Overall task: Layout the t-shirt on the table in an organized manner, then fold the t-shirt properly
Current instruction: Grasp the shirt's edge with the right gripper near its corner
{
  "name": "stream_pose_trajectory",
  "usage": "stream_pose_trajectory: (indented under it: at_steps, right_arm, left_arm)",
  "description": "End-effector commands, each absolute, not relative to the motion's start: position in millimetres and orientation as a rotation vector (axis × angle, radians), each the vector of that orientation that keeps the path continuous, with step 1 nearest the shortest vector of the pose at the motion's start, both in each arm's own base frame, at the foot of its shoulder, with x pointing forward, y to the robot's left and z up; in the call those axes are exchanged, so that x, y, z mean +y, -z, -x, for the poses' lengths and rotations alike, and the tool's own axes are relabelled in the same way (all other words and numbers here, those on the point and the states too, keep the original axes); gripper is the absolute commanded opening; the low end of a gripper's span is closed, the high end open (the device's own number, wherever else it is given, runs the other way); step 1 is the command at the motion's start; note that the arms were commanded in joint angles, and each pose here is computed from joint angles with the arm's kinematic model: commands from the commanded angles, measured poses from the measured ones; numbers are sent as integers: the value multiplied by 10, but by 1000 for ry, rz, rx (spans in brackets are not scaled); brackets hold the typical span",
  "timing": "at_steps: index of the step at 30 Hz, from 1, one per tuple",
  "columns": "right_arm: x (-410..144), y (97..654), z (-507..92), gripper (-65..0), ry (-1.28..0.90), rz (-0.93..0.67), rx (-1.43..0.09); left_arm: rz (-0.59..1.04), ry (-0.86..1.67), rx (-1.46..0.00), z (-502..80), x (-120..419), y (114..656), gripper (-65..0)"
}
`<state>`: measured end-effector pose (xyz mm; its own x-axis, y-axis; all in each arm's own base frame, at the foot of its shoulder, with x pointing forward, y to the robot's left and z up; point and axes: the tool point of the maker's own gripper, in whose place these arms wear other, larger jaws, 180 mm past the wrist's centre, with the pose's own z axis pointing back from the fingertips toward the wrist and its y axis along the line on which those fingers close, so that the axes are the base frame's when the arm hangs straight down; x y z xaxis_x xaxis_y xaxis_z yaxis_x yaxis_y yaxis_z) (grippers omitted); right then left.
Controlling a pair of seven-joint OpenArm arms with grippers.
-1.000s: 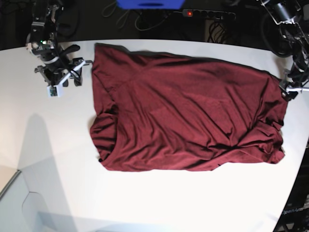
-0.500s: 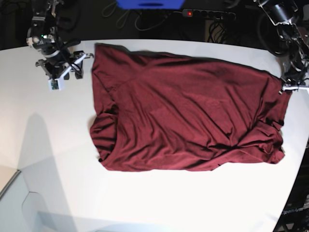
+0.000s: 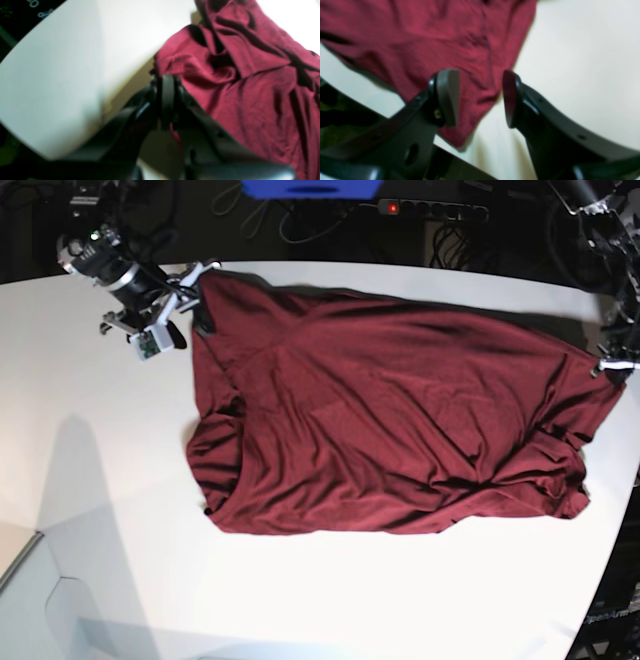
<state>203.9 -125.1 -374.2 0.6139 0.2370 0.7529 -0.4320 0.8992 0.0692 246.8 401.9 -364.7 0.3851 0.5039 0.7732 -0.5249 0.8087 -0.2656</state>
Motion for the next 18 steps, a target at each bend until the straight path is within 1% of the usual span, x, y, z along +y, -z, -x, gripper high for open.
stream_pose_trajectory:
  at_steps: [1,6,10,18]
  right_arm:
    - [-1225,3714,-2002,-362,-402,-268,-833]
    - [-1079,3915,-1828,-362,-393,-322,-768]
    - [-1082,4099,-1725,-363,-369,-342,-712]
    - [-802,4159,-1555,-363,-412,-412,-671]
  left_arm:
    - [-69,-653,-1059,-2507,4205,3368,-648]
    - [-91,-671,-1083,-2463,4294,3277,-648]
    - [-95,-671,-1085,-2458,4311,3263,-648]
    - [-94,-672,-1083,-2452,4307,3272,-648]
